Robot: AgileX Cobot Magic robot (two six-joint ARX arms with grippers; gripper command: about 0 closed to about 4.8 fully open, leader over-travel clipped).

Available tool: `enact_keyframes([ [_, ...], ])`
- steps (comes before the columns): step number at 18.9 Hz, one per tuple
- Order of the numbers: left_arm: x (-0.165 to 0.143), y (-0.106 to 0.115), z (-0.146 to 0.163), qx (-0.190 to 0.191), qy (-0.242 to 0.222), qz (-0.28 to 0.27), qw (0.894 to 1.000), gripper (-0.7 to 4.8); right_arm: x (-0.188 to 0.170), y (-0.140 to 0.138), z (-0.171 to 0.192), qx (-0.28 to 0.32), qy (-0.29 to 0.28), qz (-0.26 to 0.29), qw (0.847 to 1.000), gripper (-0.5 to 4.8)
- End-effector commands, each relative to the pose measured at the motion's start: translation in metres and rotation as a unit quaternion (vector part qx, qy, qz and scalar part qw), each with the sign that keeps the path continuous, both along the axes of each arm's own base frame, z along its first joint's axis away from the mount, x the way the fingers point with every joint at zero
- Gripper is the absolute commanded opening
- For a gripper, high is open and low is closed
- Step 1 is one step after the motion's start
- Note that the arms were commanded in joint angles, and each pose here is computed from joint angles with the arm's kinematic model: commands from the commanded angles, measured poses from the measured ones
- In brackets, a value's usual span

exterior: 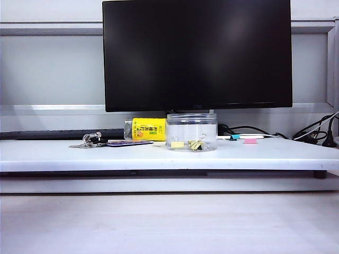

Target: Take the clips out of the round transparent plastic box and place them on the table.

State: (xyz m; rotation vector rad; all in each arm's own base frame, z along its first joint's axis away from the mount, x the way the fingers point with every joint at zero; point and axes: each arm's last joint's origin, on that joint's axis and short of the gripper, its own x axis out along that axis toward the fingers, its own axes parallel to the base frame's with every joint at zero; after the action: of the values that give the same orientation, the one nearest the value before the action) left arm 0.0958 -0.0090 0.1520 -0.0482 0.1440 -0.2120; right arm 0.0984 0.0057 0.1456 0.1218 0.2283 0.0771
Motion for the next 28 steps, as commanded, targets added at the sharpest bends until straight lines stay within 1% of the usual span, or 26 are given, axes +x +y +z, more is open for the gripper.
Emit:
enact_keyframes([
  [1, 0.000, 0.000, -0.001, 0.000, 0.002, -0.003, 1.000, -0.05, 0.000, 0.000, 0.002, -0.001, -0.009, -0.001, 1.000, -0.01],
  [7, 0.000, 0.000, -0.001, -0.002, 0.002, -0.002, 1.000, -0.05, 0.000, 0.000, -0.001, 0.002, 0.006, 0.003, 1.000, -0.01],
  [8, 0.000, 0.000, -0.001, -0.015, 0.005, -0.001, 1.000, -0.05, 0.000, 0.000, -0.001, 0.002, 0.006, 0.003, 1.000, -0.01],
  [9, 0.000, 0.000, -0.001, -0.031, 0.009, 0.002, 0.999, -0.05, 0.000, 0.000, -0.001, 0.002, 0.006, 0.003, 1.000, -0.01],
  [10, 0.000, 0.000, -0.001, -0.057, 0.015, 0.006, 0.998, -0.05, 0.000, 0.001, -0.001, 0.010, 0.006, 0.008, 1.000, -0.01],
  [11, 0.000, 0.000, -0.001, -0.089, 0.022, 0.010, 0.996, -0.05, 0.000, 0.002, -0.001, 0.016, 0.006, 0.027, 0.999, -0.01],
  [12, 0.000, 0.000, -0.001, -0.113, 0.027, 0.014, 0.993, -0.05, 0.000, 0.003, 0.000, 0.032, 0.006, 0.040, 0.999, -0.01],
  [13, 0.000, 0.000, -0.001, -0.137, 0.032, 0.017, 0.990, -0.05, 0.000, 0.004, 0.001, 0.068, 0.007, 0.051, 0.996, -0.01],
  [14, 0.000, 0.000, 0.000, -0.158, 0.033, 0.019, 0.987, -0.05, -0.001, 0.005, 0.002, 0.112, 0.009, 0.071, 0.991, -0.01],
  [15, 0.000, 0.000, 0.001, -0.182, 0.035, 0.019, 0.982, -0.05, -0.001, 0.007, 0.004, 0.133, 0.005, 0.091, 0.987, -0.01],
  [17, 0.000, -0.001, 0.001, -0.244, 0.053, 0.013, 0.968, -0.05, -0.002, 0.011, 0.014, 0.185, -0.017, 0.174, 0.967, 0.00],
  [19, 0.000, -0.002, 0.000, -0.260, 0.062, -0.004, 0.963, -0.05, -0.003, 0.013, 0.025, 0.211, -0.035, 0.200, 0.956, -0.01],
  [20, -0.001, -0.003, 0.001, -0.261, 0.066, -0.017, 0.963, -0.05, -0.004, 0.013, 0.033, 0.209, -0.044, 0.202, 0.956, -0.01],
  [21, -0.001, -0.004, 0.001, -0.262, 0.070, -0.033, 0.962, -0.05, -0.006, 0.012, 0.043, 0.194, -0.060, 0.204, 0.958, 0.00],
  [23, -0.002, -0.005, 0.001, -0.263, 0.076, -0.055, 0.960, -0.05, -0.011, 0.010, 0.063, 0.148, -0.079, 0.176, 0.970, -0.01],
  [24, -0.002, -0.005, 0.001, -0.264, 0.077, -0.060, 0.960, -0.05, -0.013, 0.008, 0.072, 0.143, -0.075, 0.140, 0.977, -0.01],
  [26, -0.002, -0.006, 0.001, -0.270, 0.080, -0.071, 0.957, -0.03, -0.013, 0.005, 0.091, 0.133, -0.060, 0.085, 0.986, -0.01],
  [27, -0.002, -0.007, 0.002, -0.277, 0.080, -0.082, 0.954, 0.00, -0.011, 0.005, 0.100, 0.129, -0.050, 0.075, 0.988, -0.01],
  [28, -0.002, -0.007, 0.004, -0.279, 0.075, -0.094, 0.953, 0.20, -0.006, 0.005, 0.113, 0.125, -0.032, 0.073, 0.989, 0.00],
])
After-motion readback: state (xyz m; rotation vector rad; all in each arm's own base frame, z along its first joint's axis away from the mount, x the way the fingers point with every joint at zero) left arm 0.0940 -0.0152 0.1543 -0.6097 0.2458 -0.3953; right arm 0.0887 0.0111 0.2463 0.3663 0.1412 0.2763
